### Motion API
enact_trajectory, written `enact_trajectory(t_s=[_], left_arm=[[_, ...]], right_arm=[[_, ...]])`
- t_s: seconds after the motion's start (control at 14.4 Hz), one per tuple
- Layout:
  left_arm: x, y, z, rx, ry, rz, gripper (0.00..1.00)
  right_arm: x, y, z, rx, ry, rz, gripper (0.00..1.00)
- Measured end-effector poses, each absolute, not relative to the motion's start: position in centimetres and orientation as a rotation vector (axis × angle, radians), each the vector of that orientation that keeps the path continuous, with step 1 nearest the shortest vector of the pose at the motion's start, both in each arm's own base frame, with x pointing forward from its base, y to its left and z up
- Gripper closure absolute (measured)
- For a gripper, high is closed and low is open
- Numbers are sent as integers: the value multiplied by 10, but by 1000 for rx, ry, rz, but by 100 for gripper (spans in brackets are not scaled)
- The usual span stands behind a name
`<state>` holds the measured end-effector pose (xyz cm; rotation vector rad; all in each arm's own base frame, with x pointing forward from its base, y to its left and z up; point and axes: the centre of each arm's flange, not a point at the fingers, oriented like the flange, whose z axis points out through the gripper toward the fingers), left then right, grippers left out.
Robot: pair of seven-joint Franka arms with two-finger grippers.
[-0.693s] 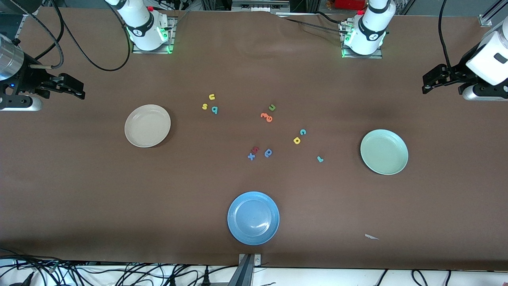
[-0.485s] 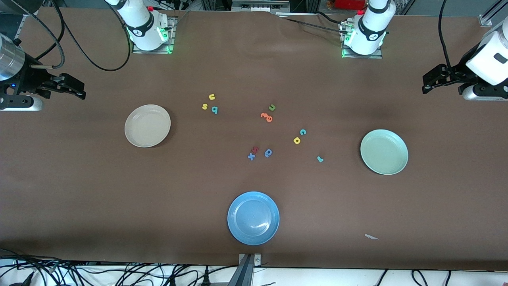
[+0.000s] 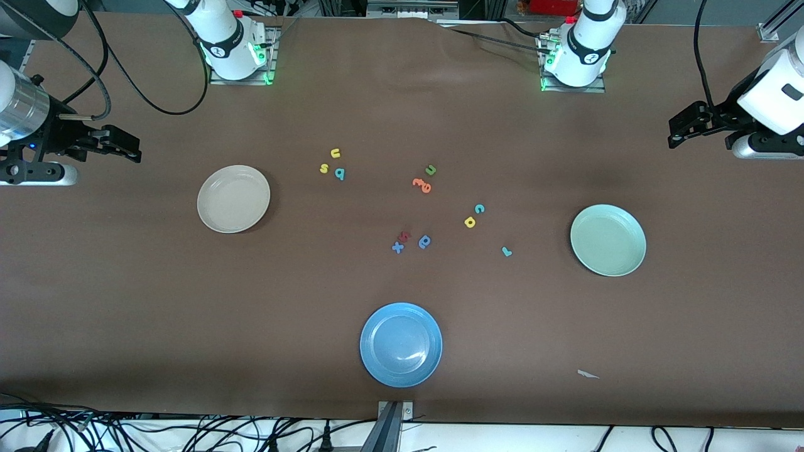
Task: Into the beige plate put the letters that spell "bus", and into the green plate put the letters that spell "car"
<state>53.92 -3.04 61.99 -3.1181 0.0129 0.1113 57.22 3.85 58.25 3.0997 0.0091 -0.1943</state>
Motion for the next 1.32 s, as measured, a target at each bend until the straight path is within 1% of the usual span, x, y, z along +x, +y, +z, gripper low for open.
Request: enact_trajectory(t_s=[0.76,1.11,1.32], left_arm=[[539,-30,620,-3118,13,111,0],[539,-30,620,-3118,13,111,0],[539,-30,620,-3118,13,111,0]], right_arm=[[574,32,584,3102,30,-187,0],[575,28,591,3104,16,-160,0],[573,25,592,3104,16,-176,0]])
